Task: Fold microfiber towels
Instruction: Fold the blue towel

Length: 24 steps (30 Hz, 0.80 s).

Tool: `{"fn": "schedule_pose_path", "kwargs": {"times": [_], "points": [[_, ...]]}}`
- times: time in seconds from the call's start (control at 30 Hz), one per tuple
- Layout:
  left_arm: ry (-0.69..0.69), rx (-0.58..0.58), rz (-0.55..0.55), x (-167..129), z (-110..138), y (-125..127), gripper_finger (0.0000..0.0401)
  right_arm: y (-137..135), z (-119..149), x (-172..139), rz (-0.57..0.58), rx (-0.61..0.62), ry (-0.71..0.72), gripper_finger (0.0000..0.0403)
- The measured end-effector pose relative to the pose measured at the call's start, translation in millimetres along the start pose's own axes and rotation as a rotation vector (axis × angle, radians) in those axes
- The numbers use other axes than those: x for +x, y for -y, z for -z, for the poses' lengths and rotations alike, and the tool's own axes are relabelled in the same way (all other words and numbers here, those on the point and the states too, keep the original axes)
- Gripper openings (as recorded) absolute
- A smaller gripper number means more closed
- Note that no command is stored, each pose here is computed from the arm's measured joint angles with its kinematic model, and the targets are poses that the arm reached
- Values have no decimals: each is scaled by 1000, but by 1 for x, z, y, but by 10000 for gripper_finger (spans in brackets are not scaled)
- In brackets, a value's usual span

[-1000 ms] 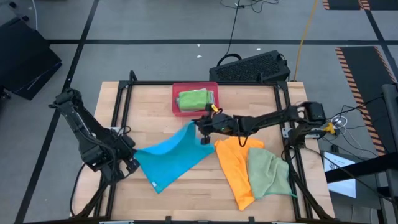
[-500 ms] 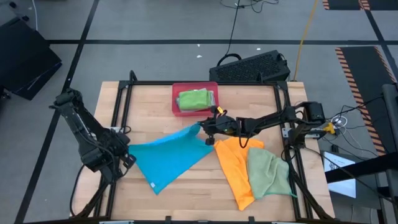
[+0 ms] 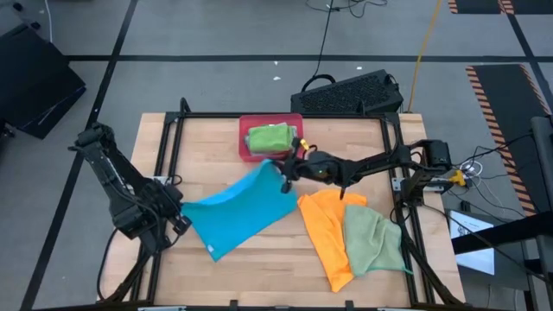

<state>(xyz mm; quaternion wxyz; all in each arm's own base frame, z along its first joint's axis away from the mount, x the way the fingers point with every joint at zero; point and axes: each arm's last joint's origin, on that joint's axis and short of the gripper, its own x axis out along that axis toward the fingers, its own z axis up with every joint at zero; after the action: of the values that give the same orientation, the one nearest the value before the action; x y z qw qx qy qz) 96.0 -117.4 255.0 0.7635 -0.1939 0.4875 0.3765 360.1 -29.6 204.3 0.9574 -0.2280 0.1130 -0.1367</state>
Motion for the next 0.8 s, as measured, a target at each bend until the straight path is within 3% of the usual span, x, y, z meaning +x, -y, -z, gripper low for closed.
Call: {"fn": "schedule_pose_path", "kwargs": {"times": [0.17, 0.37, 0.53, 0.7, 0.8], "points": [[5, 4, 28, -1, 2, 2, 9, -7, 11, -1, -59, -15, -115, 2], [-12, -7, 100, -1, 4, 9, 6, 1, 16, 1, -72, 22, -128, 2], [26, 1, 225, -3, 5, 21, 4, 0, 19, 1, -181, 79, -108, 2], [87, 36, 378, -7, 6, 37, 9, -4, 26, -1, -222, 56, -195, 2], [91, 68, 411, -7, 9, 47, 8, -7, 32, -3, -246, 38, -249, 2]]}}
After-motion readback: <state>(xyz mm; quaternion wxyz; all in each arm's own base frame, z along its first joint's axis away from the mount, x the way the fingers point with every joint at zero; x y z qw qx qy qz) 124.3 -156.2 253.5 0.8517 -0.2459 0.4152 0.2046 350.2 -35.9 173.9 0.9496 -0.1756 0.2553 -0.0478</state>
